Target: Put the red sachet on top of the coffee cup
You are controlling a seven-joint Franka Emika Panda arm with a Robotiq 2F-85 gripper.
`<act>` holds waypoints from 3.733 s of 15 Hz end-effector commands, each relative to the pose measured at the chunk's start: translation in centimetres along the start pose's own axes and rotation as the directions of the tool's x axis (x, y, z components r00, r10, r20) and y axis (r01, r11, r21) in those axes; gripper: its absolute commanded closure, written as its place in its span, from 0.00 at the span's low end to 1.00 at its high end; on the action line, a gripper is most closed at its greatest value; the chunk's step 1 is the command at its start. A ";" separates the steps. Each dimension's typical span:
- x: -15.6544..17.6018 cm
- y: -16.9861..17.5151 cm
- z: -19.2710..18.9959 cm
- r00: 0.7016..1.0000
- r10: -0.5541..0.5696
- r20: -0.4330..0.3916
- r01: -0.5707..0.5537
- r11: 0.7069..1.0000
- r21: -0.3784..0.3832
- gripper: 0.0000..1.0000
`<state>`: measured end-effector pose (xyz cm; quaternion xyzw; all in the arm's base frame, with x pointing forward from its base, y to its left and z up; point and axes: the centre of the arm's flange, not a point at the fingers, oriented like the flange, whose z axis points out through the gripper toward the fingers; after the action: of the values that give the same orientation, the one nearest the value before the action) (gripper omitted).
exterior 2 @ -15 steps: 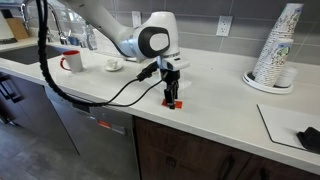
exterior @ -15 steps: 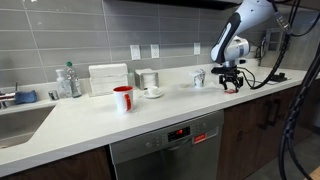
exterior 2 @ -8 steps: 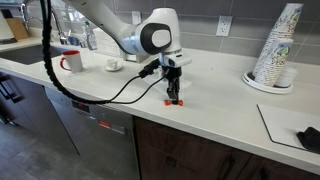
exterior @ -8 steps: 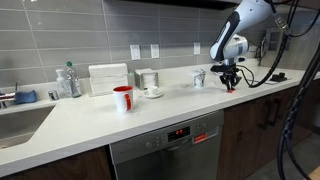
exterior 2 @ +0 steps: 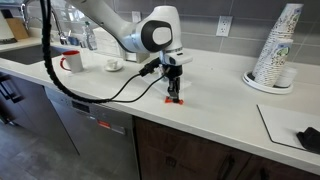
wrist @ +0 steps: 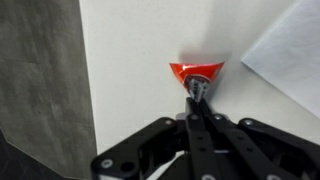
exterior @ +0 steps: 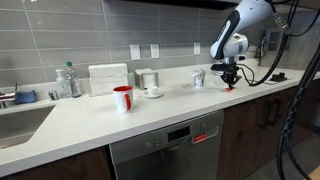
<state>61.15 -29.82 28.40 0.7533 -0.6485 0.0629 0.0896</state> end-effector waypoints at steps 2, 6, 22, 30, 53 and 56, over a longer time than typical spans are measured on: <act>0.7 0.7 -5.9 1.000 0.011 0.013 -0.012 1.000 0.028 0.96; 0.1 -0.1 -12.5 1.000 0.005 -0.002 -0.005 0.995 0.099 0.97; -4.3 -5.3 -19.3 0.991 -0.122 -0.046 0.130 0.957 0.259 0.98; -7.1 -10.5 -19.3 0.958 -0.267 -0.104 0.286 0.911 0.298 0.97; -7.0 -14.8 -14.0 0.885 -0.442 -0.146 0.465 0.853 0.237 0.60; -6.6 -14.6 -15.0 0.886 -0.439 -0.148 0.463 0.853 0.239 0.35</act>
<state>74.40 -17.46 40.43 0.8825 -0.4380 0.1688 0.0291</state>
